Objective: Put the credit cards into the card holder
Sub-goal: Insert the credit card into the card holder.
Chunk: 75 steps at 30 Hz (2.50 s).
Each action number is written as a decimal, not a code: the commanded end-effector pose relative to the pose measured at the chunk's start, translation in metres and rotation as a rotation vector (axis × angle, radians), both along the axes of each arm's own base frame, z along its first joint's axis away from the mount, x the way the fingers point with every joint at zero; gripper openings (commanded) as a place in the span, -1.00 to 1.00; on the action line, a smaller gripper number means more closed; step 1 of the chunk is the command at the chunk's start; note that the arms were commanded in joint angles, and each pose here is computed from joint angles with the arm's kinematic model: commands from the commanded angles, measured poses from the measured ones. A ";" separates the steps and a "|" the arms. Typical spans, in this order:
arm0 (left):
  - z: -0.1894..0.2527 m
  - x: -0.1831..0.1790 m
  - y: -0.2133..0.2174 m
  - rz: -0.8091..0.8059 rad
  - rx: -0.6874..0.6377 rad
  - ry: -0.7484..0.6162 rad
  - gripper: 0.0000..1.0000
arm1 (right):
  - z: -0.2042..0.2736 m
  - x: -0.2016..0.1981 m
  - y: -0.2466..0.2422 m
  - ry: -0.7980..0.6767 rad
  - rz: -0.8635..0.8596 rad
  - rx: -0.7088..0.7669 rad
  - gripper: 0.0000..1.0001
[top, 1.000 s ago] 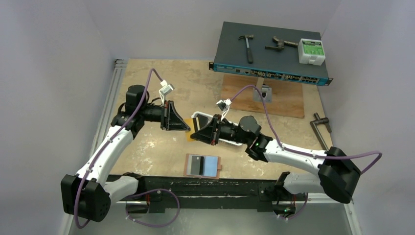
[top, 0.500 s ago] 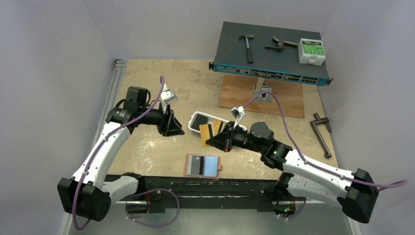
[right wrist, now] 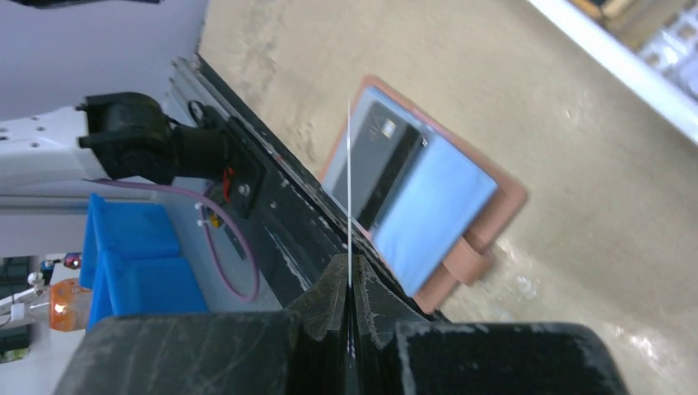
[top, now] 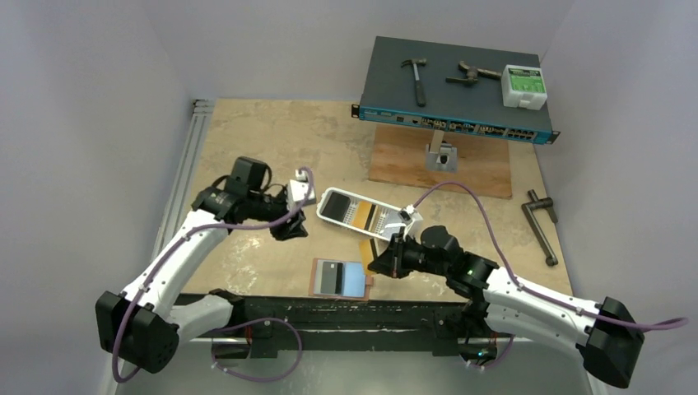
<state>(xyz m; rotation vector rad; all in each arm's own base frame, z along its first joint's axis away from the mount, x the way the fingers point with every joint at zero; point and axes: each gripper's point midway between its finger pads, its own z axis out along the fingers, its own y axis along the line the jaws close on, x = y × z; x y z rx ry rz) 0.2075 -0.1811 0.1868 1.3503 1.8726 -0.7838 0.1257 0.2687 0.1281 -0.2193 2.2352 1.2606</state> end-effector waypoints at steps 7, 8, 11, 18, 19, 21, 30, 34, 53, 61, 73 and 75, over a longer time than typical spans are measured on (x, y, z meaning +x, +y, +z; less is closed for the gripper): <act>-0.112 -0.002 0.008 -0.284 0.409 -0.282 -0.06 | -0.050 -0.043 -0.016 0.236 0.075 -0.053 -1.00; -0.117 -0.001 0.005 -0.299 0.420 -0.297 -0.06 | -0.054 -0.047 -0.016 0.257 0.080 -0.054 -1.00; -0.129 0.001 -0.003 -0.338 0.450 -0.329 -0.06 | -0.068 -0.056 -0.021 0.308 0.103 -0.088 -1.00; -0.138 -0.004 -0.019 -0.385 0.455 -0.362 -0.06 | -0.078 -0.063 -0.025 0.346 0.111 -0.101 -1.00; -0.140 -0.006 -0.019 -0.391 0.457 -0.358 -0.06 | -0.079 -0.064 -0.025 0.348 0.113 -0.103 -1.00; -0.144 -0.010 -0.019 -0.403 0.464 -0.363 -0.06 | -0.081 -0.065 -0.025 0.351 0.120 -0.107 -1.00; -0.146 -0.010 -0.016 -0.387 0.469 -0.381 -0.06 | -0.084 -0.064 -0.019 0.359 0.137 -0.110 -1.00; -0.144 -0.010 -0.017 -0.380 0.463 -0.385 -0.06 | -0.083 -0.062 -0.018 0.355 0.139 -0.109 -1.00; -0.146 -0.012 -0.014 -0.369 0.490 -0.401 -0.08 | -0.074 -0.060 -0.018 0.333 0.152 -0.117 -1.00; -0.147 -0.014 -0.015 -0.372 0.488 -0.399 -0.09 | -0.068 -0.049 -0.029 0.307 0.125 -0.149 -1.00; -0.148 -0.014 -0.014 -0.364 0.495 -0.404 -0.09 | -0.074 -0.052 -0.018 0.321 0.183 -0.116 -1.00; -0.149 -0.014 -0.013 -0.363 0.496 -0.403 -0.09 | -0.074 -0.053 -0.018 0.322 0.189 -0.114 -1.00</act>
